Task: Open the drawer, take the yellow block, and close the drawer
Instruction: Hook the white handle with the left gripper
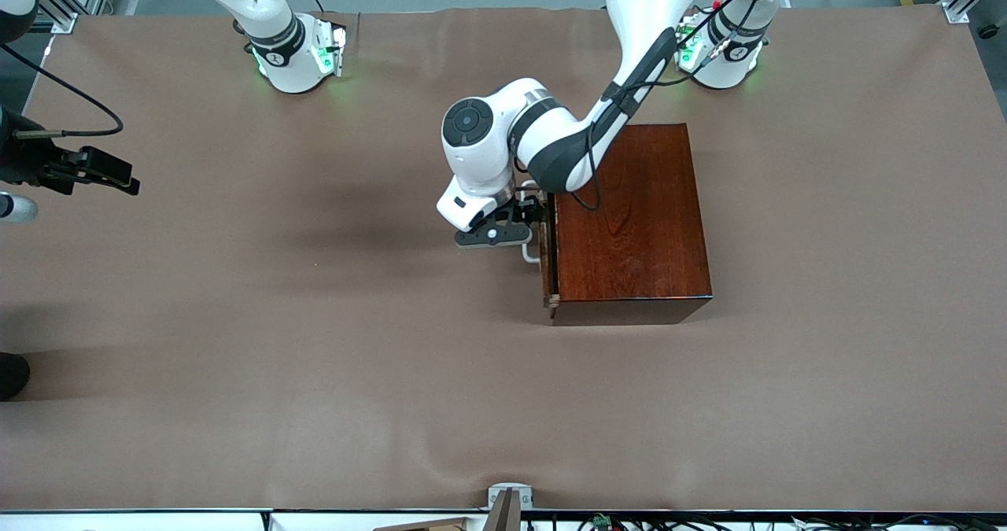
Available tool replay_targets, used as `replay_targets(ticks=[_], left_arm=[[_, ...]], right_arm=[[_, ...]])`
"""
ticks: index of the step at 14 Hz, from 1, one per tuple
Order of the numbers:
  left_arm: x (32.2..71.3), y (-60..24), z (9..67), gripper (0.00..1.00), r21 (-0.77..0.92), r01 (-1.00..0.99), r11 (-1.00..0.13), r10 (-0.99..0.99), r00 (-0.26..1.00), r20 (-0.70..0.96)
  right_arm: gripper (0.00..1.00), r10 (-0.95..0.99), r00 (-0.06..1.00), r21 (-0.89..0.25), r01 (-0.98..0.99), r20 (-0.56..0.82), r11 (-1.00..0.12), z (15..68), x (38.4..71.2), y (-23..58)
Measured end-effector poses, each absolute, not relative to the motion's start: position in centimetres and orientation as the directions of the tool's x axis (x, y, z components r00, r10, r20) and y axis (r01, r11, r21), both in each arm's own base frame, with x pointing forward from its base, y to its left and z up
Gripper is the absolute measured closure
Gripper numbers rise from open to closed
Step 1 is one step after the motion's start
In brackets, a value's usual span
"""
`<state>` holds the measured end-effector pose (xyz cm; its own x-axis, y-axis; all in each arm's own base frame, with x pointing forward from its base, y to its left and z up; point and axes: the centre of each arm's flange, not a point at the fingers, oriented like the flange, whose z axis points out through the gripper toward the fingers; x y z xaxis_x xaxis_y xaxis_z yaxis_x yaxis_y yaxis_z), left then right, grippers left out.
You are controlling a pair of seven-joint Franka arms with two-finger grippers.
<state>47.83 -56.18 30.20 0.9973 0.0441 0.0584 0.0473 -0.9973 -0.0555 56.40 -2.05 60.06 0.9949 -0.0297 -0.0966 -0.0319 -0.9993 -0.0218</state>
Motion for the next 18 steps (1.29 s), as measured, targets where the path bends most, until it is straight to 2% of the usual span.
replay_targets(ticks=[8,18], left_arm=[[46.3,-59.1,30.0,0.0,0.016,0.021,-1.0,0.022,0.994,0.11],[45.6,-60.8,30.2,0.0,0.098,0.099,-0.99,0.113,0.983,0.147]], right_arm=[[0.0,-0.03,0.995,-0.022,-0.033,-0.099,-0.999,60.0,56.4,-2.1],[0.0,-0.03,0.994,-0.022,-0.033,-0.102,-0.999,60.0,56.3,-2.1]])
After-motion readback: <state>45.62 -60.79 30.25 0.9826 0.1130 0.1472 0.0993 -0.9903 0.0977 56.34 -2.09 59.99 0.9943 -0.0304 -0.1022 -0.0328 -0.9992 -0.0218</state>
